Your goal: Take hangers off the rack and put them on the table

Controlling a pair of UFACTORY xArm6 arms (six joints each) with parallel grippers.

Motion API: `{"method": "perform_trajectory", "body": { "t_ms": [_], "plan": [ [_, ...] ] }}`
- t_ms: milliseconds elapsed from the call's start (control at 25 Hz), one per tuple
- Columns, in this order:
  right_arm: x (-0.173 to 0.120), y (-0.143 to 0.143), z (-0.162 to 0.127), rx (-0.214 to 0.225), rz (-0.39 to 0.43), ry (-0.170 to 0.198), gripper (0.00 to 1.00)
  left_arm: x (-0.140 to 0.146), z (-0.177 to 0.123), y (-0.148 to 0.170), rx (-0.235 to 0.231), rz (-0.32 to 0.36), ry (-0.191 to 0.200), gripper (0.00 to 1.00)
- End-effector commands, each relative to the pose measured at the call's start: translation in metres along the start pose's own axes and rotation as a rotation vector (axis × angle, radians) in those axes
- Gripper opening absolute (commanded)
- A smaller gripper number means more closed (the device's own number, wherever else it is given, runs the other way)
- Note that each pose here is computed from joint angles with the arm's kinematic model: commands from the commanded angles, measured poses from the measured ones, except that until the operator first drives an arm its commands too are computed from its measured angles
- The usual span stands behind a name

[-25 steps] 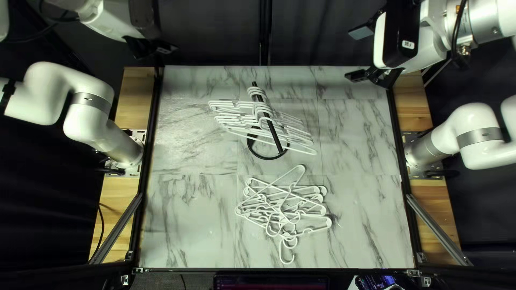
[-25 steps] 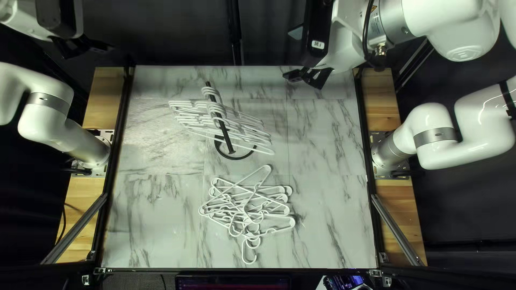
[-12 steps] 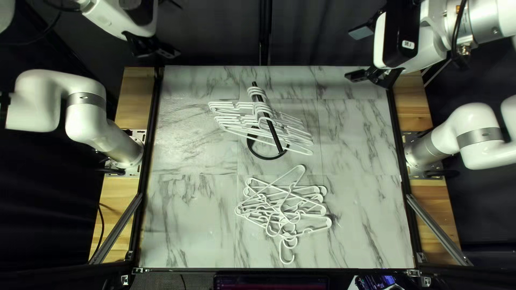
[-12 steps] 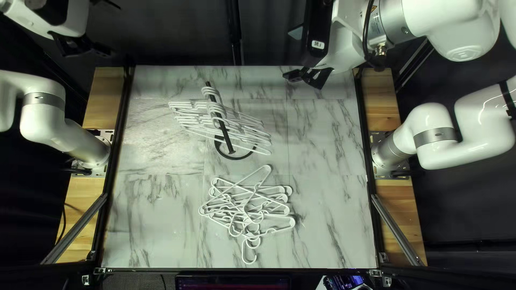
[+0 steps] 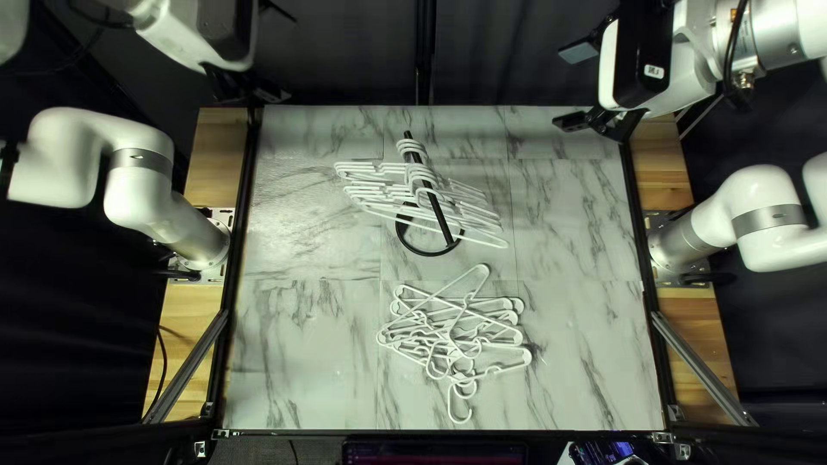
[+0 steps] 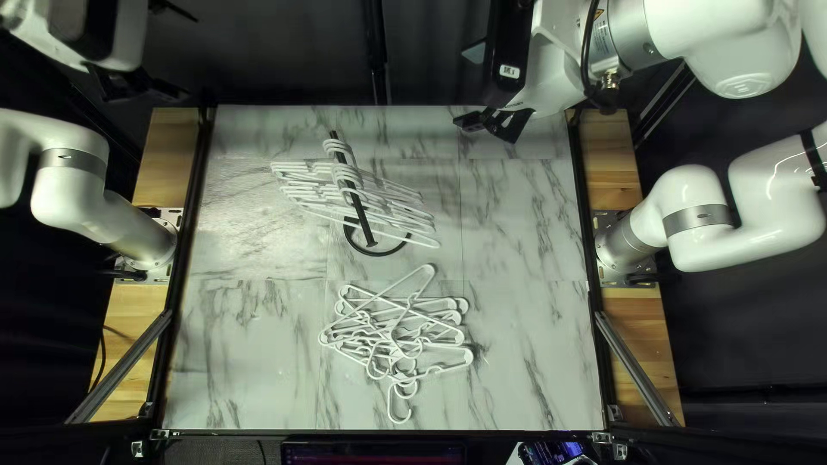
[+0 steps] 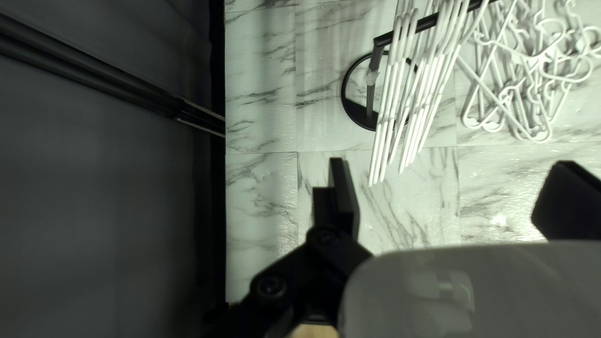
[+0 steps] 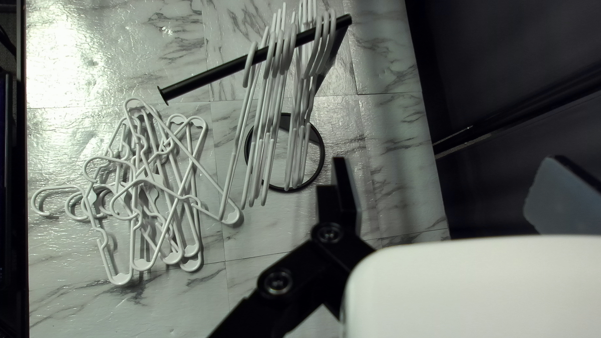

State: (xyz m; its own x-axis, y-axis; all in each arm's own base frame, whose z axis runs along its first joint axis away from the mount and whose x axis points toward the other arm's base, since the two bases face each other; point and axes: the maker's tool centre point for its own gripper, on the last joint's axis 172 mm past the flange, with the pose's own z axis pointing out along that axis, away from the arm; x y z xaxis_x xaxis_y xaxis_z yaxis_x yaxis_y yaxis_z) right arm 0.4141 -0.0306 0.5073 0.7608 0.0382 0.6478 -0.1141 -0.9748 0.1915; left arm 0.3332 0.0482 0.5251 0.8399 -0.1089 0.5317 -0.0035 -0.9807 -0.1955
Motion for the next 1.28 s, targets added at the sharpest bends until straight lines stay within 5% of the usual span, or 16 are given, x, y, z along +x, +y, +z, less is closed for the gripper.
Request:
{"method": "perform_trajectory", "body": {
  "t_ms": [40, 440, 680, 1280],
  "plan": [
    [0.0, 0.0, 0.0, 0.0, 0.0, 0.0, 1.0, 0.016, 0.019, 0.011, -0.009, 0.016, -0.004, 1.0],
    [0.0, 0.0, 0.0, 0.0, 0.0, 0.0, 1.0, 0.016, 0.021, 0.01, -0.014, 0.013, -0.007, 1.0],
    [0.0, 0.0, 0.0, 0.0, 0.0, 0.0, 1.0, 0.03, 0.028, 0.015, 0.01, -0.021, 0.038, 1.0],
    [0.0, 0.0, 0.0, 0.0, 0.0, 0.0, 1.0, 0.03, 0.028, 0.015, 0.01, -0.021, 0.038, 1.0]
  ]
}}
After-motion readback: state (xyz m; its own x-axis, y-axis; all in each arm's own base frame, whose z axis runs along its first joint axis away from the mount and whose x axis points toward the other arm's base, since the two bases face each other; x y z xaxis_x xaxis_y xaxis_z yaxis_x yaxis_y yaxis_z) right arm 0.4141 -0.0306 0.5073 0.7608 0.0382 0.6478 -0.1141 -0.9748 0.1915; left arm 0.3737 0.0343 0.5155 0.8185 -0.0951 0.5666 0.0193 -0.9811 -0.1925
